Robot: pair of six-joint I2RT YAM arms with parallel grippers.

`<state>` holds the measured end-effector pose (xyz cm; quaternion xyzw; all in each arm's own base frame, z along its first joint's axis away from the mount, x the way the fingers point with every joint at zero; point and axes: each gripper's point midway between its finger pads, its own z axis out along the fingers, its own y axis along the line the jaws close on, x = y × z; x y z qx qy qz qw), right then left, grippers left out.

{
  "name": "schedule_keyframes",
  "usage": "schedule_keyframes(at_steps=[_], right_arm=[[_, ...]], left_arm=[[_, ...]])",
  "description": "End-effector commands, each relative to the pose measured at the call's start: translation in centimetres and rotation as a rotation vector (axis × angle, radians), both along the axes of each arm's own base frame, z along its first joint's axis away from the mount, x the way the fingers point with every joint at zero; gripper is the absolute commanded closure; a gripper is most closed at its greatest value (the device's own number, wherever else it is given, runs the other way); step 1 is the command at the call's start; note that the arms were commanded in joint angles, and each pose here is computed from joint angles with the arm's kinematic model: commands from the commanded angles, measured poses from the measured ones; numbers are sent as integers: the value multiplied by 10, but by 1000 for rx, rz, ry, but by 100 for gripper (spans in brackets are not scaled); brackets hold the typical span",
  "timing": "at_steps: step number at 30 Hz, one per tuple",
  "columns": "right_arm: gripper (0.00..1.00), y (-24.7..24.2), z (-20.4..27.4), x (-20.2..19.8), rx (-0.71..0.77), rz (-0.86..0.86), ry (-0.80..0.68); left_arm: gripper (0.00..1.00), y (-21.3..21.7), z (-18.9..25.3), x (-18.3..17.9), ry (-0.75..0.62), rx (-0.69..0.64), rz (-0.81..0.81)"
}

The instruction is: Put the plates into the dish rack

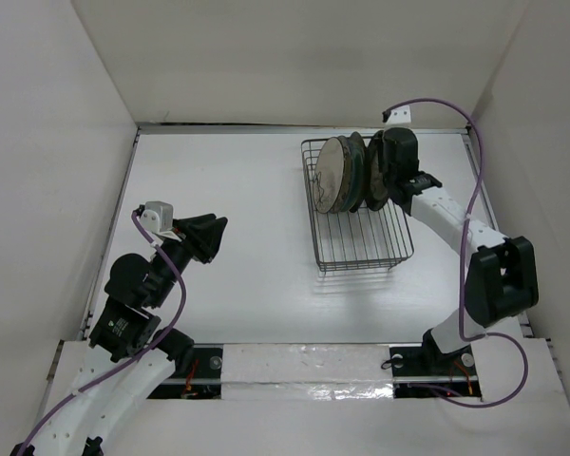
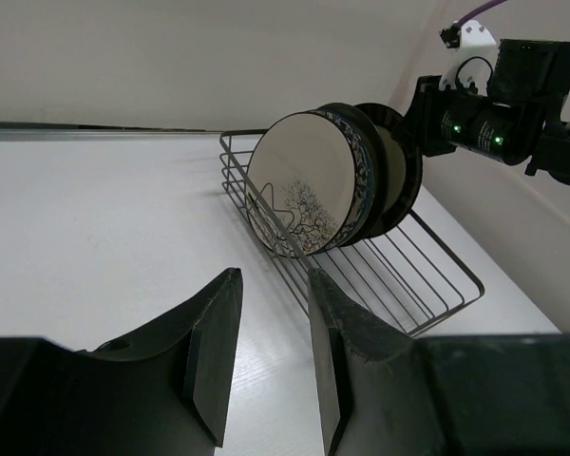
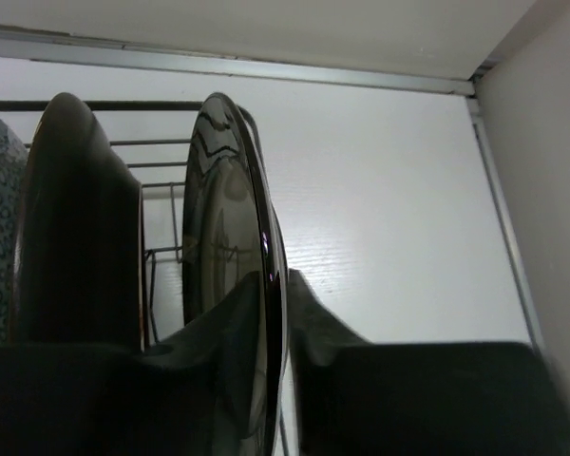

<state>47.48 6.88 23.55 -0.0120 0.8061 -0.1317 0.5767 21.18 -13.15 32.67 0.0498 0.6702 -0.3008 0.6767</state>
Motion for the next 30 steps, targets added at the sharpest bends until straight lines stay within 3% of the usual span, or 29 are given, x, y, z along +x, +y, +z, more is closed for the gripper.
schedule_keyframes(at_steps=[1, 2, 5, 6, 9, 14, 21, 26, 30], right_arm=[[63, -7, 36, 4, 76, -76, -160], [49, -7, 44, 2, 96, -79, -184], [36, -3, 58, -4, 136, -75, -219], [26, -5, 63, -7, 167, -95, -237], [9, -5, 90, -22, 236, -90, -312], [7, -19, 131, -66, 394, -128, -460], [27, -65, 158, -158, 677, -175, -797], [30, -85, 127, -174, 738, -197, -837], [31, -91, 107, -162, 733, -198, -781]], left_arm=[[69, -3, 7, 2, -33, -3, -11], [69, -3, 6, 3, -28, 1, -7], [69, -5, 3, 4, -20, 6, -12], [69, -5, 4, 5, -21, 7, -10], [68, -5, 2, 7, -12, 14, -3], [68, -7, 1, 5, -21, 21, -22], [67, -7, 8, 4, -51, 4, -21], [67, -10, 9, 4, -55, 5, -36], [67, -10, 5, 6, -42, 12, -33]])
